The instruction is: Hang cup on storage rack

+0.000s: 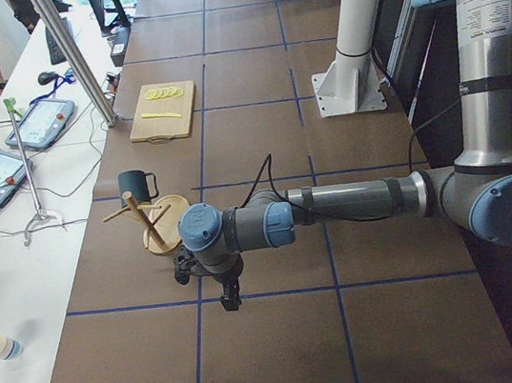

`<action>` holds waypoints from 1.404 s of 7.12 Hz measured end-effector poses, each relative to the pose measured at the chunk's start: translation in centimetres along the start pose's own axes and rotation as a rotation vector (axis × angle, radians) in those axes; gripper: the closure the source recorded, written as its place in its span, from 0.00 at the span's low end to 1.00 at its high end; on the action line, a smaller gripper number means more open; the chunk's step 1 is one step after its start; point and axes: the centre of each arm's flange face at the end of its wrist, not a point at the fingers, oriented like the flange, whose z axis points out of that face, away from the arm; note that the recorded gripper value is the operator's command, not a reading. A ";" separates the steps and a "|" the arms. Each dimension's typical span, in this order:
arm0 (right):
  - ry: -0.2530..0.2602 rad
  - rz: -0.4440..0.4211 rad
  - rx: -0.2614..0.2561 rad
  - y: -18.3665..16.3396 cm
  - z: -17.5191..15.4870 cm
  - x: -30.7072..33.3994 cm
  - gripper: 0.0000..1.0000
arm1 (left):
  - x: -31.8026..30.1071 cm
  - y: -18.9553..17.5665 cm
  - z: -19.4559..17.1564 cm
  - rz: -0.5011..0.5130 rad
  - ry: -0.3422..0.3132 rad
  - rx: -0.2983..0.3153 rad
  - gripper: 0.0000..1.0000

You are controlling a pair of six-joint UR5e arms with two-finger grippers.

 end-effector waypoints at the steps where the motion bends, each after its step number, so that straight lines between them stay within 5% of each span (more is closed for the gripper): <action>1: -0.001 0.011 -0.006 0.4 0.3 0.2 0.00 | 0.2 0.0 -0.1 0.006 0.002 0.002 0.00; 10: -0.004 0.025 -0.018 1.2 0.9 0.6 0.00 | 0.4 0.0 -0.3 0.014 0.000 0.006 0.00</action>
